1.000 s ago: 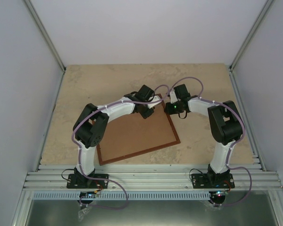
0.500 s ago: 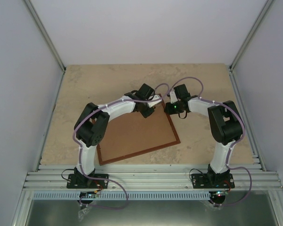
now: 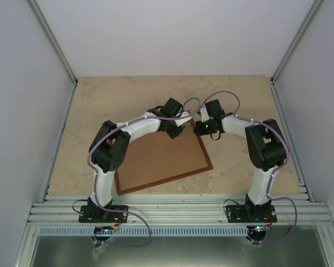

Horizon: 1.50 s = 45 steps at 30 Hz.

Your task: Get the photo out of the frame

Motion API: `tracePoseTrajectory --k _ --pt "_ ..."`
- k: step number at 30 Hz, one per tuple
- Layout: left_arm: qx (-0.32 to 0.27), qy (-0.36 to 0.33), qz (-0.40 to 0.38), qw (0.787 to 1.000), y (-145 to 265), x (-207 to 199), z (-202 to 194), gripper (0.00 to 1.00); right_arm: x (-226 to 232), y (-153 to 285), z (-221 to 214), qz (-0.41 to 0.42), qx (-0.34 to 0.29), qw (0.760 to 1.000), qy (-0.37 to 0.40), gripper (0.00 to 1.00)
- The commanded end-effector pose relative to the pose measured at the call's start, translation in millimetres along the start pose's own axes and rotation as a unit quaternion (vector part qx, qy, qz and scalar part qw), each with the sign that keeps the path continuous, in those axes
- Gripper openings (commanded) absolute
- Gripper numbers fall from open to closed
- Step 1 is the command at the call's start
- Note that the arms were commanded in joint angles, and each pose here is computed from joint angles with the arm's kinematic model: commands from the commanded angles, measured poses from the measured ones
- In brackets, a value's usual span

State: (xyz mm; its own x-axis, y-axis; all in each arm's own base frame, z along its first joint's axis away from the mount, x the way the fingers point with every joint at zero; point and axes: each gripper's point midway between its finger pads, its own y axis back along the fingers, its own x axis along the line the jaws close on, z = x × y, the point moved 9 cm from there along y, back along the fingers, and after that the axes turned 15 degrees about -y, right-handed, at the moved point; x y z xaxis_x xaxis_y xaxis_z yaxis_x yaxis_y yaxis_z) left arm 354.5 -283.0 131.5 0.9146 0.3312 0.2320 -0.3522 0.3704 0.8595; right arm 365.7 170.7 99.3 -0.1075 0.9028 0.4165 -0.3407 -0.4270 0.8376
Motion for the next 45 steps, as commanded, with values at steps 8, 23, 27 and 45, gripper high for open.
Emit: tracePoseTrajectory --k 8,23,27,45 --pt "0.025 -0.019 0.027 0.999 -3.8 12.4 6.8 0.00 5.7 -13.8 -13.9 0.001 0.039 0.999 0.024 0.00" --pt "-0.066 -0.016 0.012 0.998 17.7 30.8 56.6 0.00 7.7 -19.3 -16.6 0.020 0.050 0.998 0.023 0.01" --pt "-0.076 -0.005 -0.009 0.997 13.3 26.1 58.8 0.00 8.6 -17.2 -15.8 0.024 0.048 0.998 0.023 0.01" --pt "-0.181 0.085 0.004 0.980 38.1 35.5 113.7 0.00 8.9 -13.6 -13.9 0.030 0.042 0.999 0.017 0.01"
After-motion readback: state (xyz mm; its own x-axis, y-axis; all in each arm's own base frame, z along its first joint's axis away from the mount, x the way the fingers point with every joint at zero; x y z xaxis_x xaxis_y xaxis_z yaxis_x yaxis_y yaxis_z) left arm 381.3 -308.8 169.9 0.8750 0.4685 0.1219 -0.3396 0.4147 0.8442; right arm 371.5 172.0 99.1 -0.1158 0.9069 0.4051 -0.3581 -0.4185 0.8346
